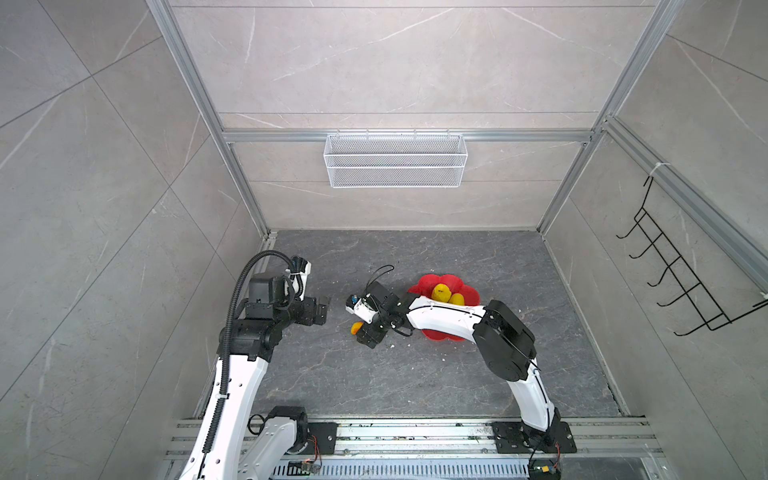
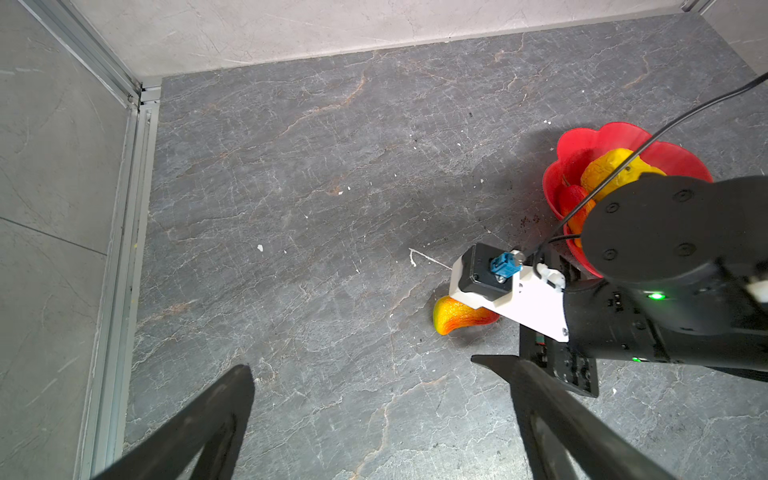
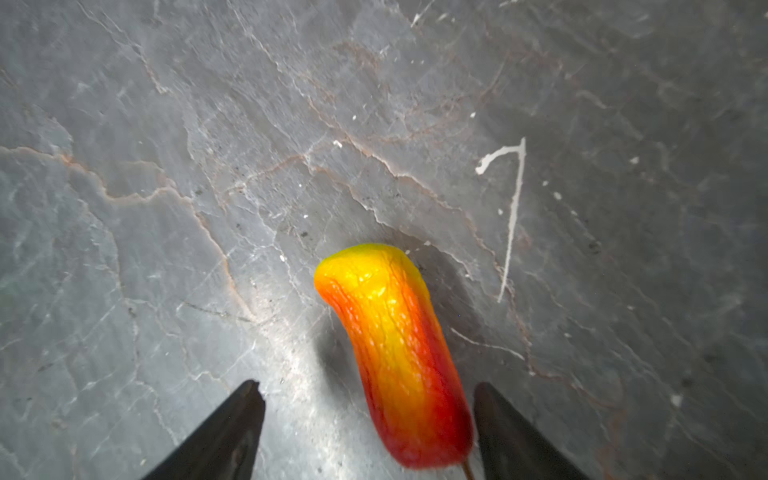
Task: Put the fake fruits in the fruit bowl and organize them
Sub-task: 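Reach the right gripper to the last red-yellow pepper and grasp it, then set the last pepper into the red bowl and release it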
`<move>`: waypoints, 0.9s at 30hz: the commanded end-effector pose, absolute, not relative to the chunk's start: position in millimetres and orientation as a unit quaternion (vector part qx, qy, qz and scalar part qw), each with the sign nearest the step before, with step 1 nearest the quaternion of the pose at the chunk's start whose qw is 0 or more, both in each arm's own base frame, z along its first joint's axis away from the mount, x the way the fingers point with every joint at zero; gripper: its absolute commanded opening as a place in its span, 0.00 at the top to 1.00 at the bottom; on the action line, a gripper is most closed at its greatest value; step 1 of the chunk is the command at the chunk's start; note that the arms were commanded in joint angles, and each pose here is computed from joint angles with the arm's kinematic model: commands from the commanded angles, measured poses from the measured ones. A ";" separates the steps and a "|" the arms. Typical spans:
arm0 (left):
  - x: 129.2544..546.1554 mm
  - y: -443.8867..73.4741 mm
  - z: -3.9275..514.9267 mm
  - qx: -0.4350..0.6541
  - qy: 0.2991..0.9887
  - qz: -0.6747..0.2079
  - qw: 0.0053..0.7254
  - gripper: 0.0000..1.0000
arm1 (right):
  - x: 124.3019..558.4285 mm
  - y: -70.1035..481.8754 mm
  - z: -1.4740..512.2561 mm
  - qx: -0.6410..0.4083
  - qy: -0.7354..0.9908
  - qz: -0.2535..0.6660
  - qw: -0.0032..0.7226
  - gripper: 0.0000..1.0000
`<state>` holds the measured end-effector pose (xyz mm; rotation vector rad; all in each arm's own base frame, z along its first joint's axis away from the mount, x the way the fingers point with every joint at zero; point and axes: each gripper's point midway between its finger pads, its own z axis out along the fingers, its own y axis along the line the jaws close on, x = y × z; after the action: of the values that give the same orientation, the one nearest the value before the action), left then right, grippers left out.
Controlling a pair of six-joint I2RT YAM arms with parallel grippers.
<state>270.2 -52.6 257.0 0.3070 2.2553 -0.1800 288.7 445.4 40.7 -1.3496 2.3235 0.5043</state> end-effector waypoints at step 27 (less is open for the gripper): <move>270.4 -55.1 265.5 0.125 0.891 -0.081 0.429 0.00 | 305.9 310.2 112.7 -0.350 0.894 0.099 0.261 0.82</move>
<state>270.1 -53.2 257.0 0.3090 2.2552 -0.1844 309.7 346.9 116.3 -1.0217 2.3487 0.3841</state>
